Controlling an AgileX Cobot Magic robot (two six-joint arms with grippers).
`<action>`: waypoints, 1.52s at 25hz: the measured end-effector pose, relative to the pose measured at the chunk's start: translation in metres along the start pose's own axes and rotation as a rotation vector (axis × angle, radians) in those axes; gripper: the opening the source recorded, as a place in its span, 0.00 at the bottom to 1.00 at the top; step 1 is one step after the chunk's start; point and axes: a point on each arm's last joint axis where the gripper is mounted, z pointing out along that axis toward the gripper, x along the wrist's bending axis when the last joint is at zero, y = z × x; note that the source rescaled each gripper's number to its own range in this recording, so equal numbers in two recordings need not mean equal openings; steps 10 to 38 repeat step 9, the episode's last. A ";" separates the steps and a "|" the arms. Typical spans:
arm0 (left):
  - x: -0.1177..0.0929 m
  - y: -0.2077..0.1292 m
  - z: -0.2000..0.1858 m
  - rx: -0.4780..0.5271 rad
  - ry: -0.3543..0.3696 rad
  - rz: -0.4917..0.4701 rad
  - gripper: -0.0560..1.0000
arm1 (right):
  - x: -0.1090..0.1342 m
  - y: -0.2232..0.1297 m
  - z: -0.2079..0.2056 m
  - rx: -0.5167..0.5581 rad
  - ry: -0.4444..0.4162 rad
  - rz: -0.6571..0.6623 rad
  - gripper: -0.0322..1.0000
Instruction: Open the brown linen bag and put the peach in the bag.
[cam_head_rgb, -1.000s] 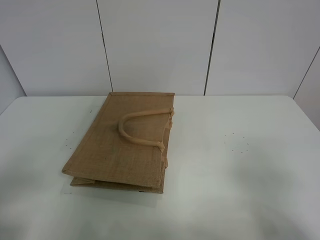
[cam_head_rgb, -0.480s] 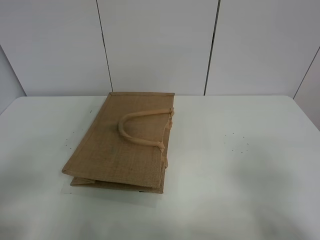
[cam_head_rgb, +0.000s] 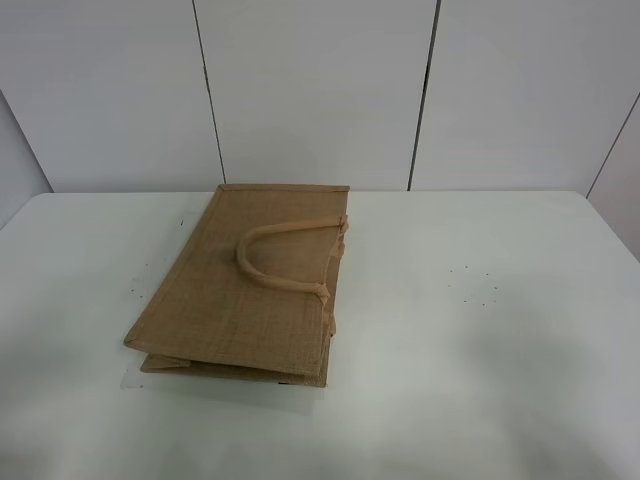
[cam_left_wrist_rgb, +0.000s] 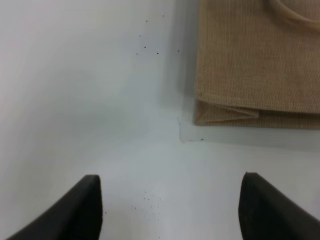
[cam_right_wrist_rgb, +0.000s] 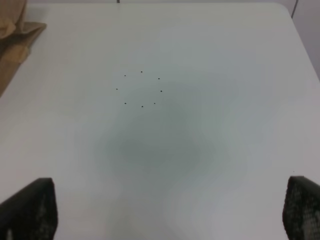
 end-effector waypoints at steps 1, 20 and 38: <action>0.000 0.000 0.000 0.000 0.000 0.000 0.79 | 0.000 0.000 0.000 0.000 0.000 0.000 1.00; 0.000 0.000 0.000 0.000 0.000 0.000 0.79 | 0.000 0.000 0.000 0.000 0.000 0.000 1.00; 0.000 0.000 0.000 0.000 0.000 0.000 0.79 | 0.000 0.000 0.000 0.000 0.000 0.000 1.00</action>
